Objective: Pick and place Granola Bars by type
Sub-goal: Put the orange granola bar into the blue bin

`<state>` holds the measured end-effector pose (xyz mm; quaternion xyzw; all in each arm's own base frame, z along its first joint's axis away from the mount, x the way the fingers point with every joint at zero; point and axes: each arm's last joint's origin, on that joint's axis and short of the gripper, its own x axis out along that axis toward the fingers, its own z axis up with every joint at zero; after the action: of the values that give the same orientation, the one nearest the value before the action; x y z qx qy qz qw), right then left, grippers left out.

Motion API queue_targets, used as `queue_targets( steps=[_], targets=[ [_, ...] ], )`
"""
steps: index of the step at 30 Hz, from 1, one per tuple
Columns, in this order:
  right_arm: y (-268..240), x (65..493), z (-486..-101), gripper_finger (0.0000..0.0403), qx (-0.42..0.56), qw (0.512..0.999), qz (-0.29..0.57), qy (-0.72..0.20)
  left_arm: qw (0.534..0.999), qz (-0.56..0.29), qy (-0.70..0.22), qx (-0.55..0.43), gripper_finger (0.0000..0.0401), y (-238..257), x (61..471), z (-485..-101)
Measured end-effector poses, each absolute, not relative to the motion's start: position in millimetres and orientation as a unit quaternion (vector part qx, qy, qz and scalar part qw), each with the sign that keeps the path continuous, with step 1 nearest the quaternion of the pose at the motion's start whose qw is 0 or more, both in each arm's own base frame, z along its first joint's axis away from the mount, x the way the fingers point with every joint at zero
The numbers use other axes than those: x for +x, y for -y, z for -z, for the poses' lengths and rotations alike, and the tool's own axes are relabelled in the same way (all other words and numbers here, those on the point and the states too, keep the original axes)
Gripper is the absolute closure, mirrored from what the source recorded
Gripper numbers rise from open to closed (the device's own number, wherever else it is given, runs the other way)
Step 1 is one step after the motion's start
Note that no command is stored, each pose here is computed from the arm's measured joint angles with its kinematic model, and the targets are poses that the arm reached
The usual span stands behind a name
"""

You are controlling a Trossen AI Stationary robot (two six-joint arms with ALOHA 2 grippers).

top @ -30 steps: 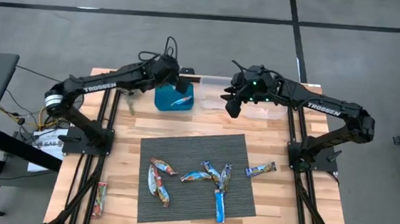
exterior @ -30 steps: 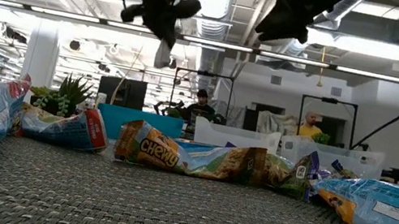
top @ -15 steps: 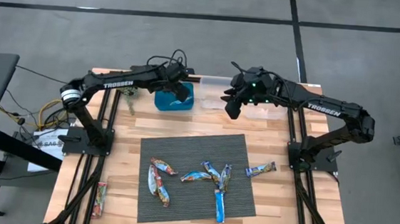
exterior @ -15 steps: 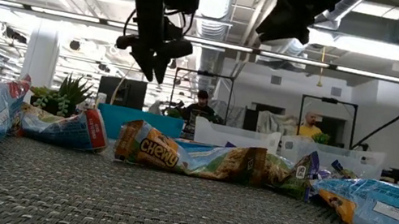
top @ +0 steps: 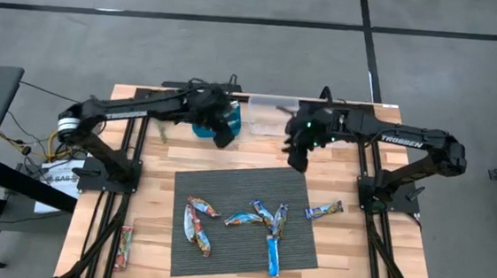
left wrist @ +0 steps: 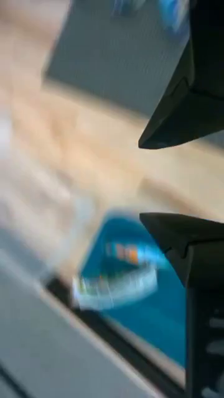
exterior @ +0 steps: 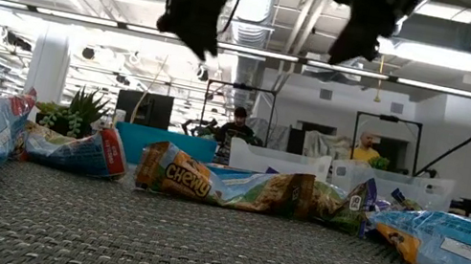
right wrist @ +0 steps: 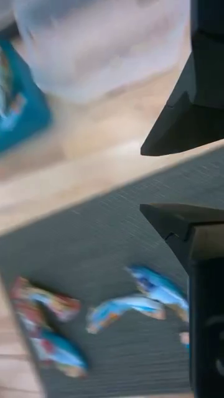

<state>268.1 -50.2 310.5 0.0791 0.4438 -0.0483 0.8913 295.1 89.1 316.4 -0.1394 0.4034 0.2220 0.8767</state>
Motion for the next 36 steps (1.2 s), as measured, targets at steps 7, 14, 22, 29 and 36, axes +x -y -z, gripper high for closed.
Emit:
queue_targets(
  steps=[7, 14, 22, 29, 36],
  targets=[
    [12, 246, -285, 0.0278, 0.075, 0.906, -0.037, -0.414, 0.883, -0.092, -0.451, -0.096, 0.0269, -5, 294, -319],
    [-31, 222, -253, 0.0278, 0.204, 0.868, -0.031, -0.451, 0.882, -0.145, -0.435, -0.104, 0.0281, 39, 292, -317],
    [-98, 224, -226, 0.0278, 0.347, 0.8, 0.056, -0.486, 0.868, -0.111, -0.475, -0.092, 0.0293, 58, 279, -315],
    [-145, 238, -207, 0.0278, 0.437, 0.765, 0.126, -0.456, 0.866, -0.098, -0.489, -0.033, 0.0313, 61, 251, -325],
    [-173, 271, -197, 0.0278, 0.442, 0.731, 0.177, -0.489, 0.911, -0.014, -0.399, -0.1, 0.0343, 61, 214, -295]
  ],
)
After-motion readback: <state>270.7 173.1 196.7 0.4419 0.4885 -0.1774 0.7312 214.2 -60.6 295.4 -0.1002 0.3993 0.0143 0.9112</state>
